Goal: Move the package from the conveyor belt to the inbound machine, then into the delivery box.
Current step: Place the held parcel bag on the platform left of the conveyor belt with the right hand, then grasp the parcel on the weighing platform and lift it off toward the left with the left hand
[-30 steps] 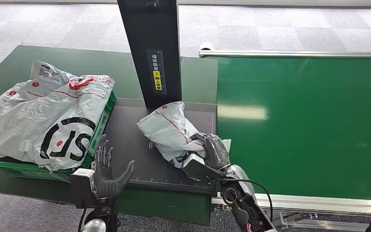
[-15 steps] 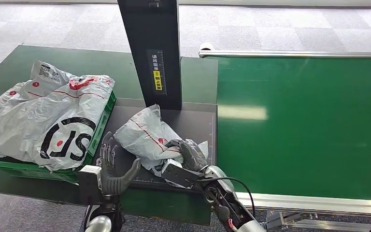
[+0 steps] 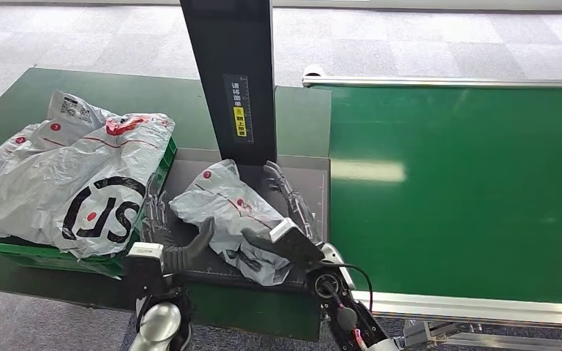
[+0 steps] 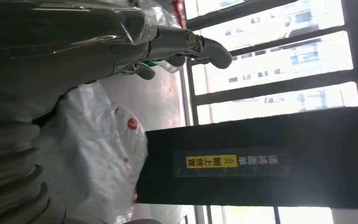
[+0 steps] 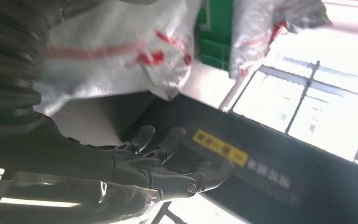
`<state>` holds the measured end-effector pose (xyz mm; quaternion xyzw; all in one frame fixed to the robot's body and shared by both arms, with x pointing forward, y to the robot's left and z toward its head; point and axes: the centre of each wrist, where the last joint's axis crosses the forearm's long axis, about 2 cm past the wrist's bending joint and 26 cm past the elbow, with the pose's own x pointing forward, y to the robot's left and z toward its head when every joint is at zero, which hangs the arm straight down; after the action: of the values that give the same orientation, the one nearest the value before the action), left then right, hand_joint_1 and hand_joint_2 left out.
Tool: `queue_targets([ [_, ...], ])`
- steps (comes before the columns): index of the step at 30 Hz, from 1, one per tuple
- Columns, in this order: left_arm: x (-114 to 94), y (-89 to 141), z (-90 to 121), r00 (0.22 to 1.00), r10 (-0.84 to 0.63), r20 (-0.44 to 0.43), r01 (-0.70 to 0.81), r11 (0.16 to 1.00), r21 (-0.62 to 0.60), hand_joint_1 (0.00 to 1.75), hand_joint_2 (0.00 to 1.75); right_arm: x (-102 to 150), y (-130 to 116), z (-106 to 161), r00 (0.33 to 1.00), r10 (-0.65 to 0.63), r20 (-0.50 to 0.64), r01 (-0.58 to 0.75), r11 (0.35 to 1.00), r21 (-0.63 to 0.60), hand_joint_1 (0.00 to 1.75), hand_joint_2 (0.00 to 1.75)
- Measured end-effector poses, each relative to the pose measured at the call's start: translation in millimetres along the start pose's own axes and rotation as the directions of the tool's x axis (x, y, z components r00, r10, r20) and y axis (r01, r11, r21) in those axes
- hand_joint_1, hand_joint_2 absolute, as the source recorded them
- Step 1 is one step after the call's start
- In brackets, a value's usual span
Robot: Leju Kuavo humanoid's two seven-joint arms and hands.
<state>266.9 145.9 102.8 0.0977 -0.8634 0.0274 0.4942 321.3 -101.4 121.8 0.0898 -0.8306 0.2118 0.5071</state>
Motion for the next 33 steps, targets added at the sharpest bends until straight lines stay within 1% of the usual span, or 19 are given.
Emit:
queue_targets([
  [3,5,6,-15,0.995,-0.060,0.082,0.067,0.994,-0.083,0.00,1.75,7,-21,8,0.999,-0.015,0.029,0.018,0.996,-0.091,0.00,1.75],
  [6,10,14,-25,0.987,-0.089,0.131,0.104,0.988,-0.113,0.00,1.75,10,-40,19,0.999,-0.008,0.045,0.015,0.987,-0.160,0.00,1.75],
  [8,12,17,-29,0.982,-0.101,0.161,0.122,0.984,-0.132,0.00,1.75,11,-48,26,0.999,-0.005,0.048,0.015,0.980,-0.197,0.00,1.75],
  [10,15,18,-31,0.973,-0.120,0.199,0.156,0.971,-0.179,0.00,1.75,9,-57,36,0.999,-0.016,0.044,0.026,0.969,-0.246,0.00,1.75],
  [14,18,13,-32,0.941,-0.217,0.261,0.293,0.908,-0.300,0.00,1.75,5,-78,66,0.998,-0.044,0.034,0.053,0.932,-0.359,0.00,1.75],
  [17,10,0,-28,0.889,-0.342,0.306,0.440,0.822,-0.362,0.00,1.75,7,-90,84,0.998,-0.044,0.043,0.058,0.905,-0.422,0.00,1.75],
  [20,-7,-17,-20,0.791,-0.485,0.373,0.608,0.693,-0.388,0.00,1.75,13,-98,93,0.998,-0.032,0.061,0.056,0.884,-0.464,0.00,1.75],
  [22,-20,-26,-14,0.722,-0.548,0.422,0.692,0.596,-0.408,0.00,1.75,17,-103,95,0.997,-0.023,0.074,0.056,0.873,-0.484,0.00,1.75],
  [24,-34,-31,-6,0.678,-0.574,0.459,0.734,0.501,-0.458,0.00,1.75,20,-107,95,0.996,-0.016,0.086,0.057,0.862,-0.503,0.00,1.75],
  [26,-44,-34,1,0.661,-0.578,0.478,0.744,0.427,-0.514,0.00,1.75,22,-110,95,0.996,-0.010,0.094,0.058,0.852,-0.521,0.00,1.75],
  [29,-51,-39,3,0.646,-0.575,0.502,0.750,0.356,-0.558,0.00,1.75,23,-115,96,0.995,-0.003,0.102,0.058,0.839,-0.541,0.00,1.75],
  [33,-53,-45,0,0.626,-0.567,0.535,0.761,0.291,-0.580,1.72,1.75,23,-118,97,0.995,0.003,0.104,0.056,0.830,-0.554,0.00,1.75],
])
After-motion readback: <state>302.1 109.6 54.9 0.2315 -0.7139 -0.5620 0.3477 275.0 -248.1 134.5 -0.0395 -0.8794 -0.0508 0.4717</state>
